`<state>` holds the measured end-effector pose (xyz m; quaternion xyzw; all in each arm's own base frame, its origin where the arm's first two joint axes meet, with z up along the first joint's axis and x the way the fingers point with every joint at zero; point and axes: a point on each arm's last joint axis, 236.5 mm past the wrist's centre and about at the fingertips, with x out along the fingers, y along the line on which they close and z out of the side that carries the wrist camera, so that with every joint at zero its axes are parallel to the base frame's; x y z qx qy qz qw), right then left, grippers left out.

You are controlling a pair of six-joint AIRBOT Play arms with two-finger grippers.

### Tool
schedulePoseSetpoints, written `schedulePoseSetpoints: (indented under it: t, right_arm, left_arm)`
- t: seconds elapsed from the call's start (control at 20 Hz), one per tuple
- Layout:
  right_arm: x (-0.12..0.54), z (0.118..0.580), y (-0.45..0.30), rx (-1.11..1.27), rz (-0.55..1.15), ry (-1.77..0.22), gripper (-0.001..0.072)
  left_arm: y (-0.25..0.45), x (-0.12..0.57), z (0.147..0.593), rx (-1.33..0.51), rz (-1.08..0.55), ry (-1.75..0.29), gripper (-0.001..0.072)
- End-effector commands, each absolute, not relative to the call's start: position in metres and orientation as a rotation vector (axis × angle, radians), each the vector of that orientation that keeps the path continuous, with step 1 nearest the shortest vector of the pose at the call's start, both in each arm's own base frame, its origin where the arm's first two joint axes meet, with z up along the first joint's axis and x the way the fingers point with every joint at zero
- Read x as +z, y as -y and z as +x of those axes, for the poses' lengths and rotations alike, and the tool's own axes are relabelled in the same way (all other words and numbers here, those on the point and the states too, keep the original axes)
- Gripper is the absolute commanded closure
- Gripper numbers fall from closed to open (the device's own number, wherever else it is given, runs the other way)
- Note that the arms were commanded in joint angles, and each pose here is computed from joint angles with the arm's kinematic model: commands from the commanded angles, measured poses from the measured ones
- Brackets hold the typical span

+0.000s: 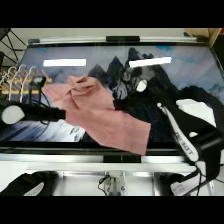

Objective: Fold the shirts.

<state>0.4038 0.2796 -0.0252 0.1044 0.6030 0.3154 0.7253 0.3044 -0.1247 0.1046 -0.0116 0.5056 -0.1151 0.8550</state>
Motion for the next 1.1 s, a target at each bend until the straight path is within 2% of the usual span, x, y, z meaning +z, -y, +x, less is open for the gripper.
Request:
schedulePoseSetpoints:
  t: [0.0, 0.1, 0.25, 0.35, 0.5, 0.6, 0.7, 0.9, 1.05]
  right_arm:
    - [0.123, 0.442, -0.253, 0.727, 0.202, -0.96, 0.0664]
    - [0.264, 0.439, -0.23, 0.734, 0.159, -0.614, 0.0664]
    - [0.467, 0.356, -0.198, 0.719, 0.086, -0.075, 0.0664]
    - [0.556, 0.281, -0.173, 0.694, 0.089, 0.199, 0.0664]
    - [0.606, 0.196, -0.137, 0.623, 0.049, 0.396, 0.0664]
    - [0.6, 0.179, -0.121, 0.566, 0.043, 0.361, 0.0664]
    - [0.569, 0.188, -0.111, 0.511, 0.02, 0.223, 0.0664]
    - [0.451, 0.249, -0.088, 0.357, -0.075, -0.272, 0.0664]
    - [0.358, 0.305, -0.083, 0.285, -0.123, -0.644, 0.0664]
  left_arm:
    - [0.139, 0.258, 0.335, -0.347, -0.018, -0.674, 0.0682]
    - [0.153, 0.396, 0.322, -0.452, -0.14, -0.326, 0.0682]
    - [0.165, 0.549, 0.249, -0.662, -0.288, 0.081, 0.0681]
    - [0.166, 0.582, 0.209, -0.73, -0.197, 0.2, 0.0681]
    - [0.153, 0.585, 0.191, -0.693, -0.096, 0.24, 0.0681]
    - [0.142, 0.574, 0.2, -0.63, -0.082, 0.194, 0.0681]
    - [0.142, 0.544, 0.216, -0.599, -0.063, 0.079, 0.0681]
    - [0.156, 0.433, 0.27, -0.556, -0.004, -0.258, 0.0681]
    - [0.147, 0.33, 0.317, -0.412, -0.013, -0.519, 0.0681]
